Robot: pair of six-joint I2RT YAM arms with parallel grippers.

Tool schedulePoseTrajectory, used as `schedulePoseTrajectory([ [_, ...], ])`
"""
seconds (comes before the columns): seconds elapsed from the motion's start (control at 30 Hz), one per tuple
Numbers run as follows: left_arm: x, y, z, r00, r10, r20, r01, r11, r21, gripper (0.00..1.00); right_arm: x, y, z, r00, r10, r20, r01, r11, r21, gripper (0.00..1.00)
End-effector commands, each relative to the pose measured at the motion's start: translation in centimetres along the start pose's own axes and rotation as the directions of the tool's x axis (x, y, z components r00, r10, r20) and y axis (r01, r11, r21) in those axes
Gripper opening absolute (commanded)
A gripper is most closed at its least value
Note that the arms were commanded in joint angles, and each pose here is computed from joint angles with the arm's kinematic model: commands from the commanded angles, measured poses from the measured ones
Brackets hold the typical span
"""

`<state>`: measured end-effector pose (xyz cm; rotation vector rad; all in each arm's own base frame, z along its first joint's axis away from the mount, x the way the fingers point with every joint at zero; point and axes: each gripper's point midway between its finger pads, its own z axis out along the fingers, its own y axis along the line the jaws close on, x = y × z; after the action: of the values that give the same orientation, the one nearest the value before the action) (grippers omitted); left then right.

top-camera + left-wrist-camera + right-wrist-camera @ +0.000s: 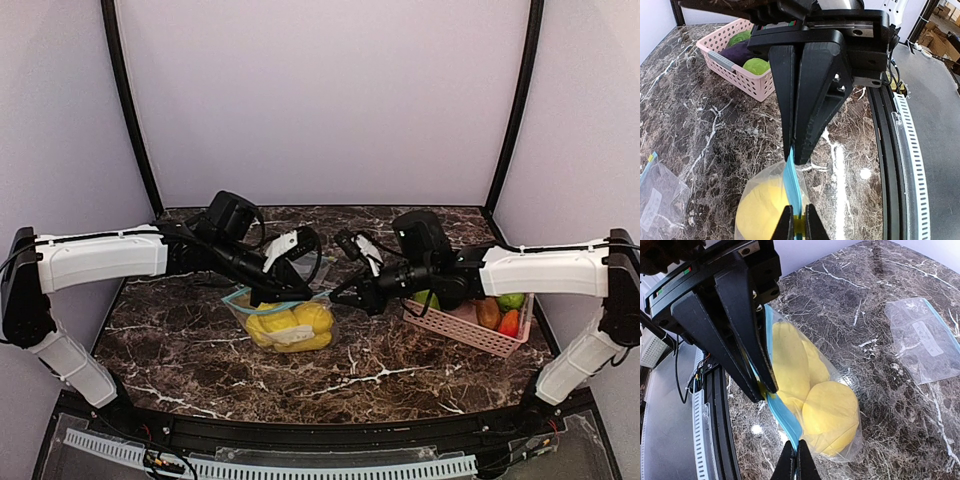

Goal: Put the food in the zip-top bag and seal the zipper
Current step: Zip the zipper of the food storage bag.

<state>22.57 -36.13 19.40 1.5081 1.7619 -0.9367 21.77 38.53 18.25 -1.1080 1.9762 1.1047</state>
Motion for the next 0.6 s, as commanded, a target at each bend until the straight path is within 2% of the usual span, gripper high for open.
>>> schedulePoseTrajectory([
  [0.0,2.6,-0.5,-0.4,0.993,-0.049,-0.110,0.049,0.999,-0.003,0.01,-2.6,-1.6,-2.0,0.995,-0.010,0.097,0.003,0.997,0.078,0.00],
  [0.57,3.3,-0.1,-0.6,0.989,-0.050,-0.137,0.045,0.998,-0.035,0.01,-2.1,-5.2,-4.2,0.993,0.042,0.108,-0.065,0.972,0.225,0.00],
])
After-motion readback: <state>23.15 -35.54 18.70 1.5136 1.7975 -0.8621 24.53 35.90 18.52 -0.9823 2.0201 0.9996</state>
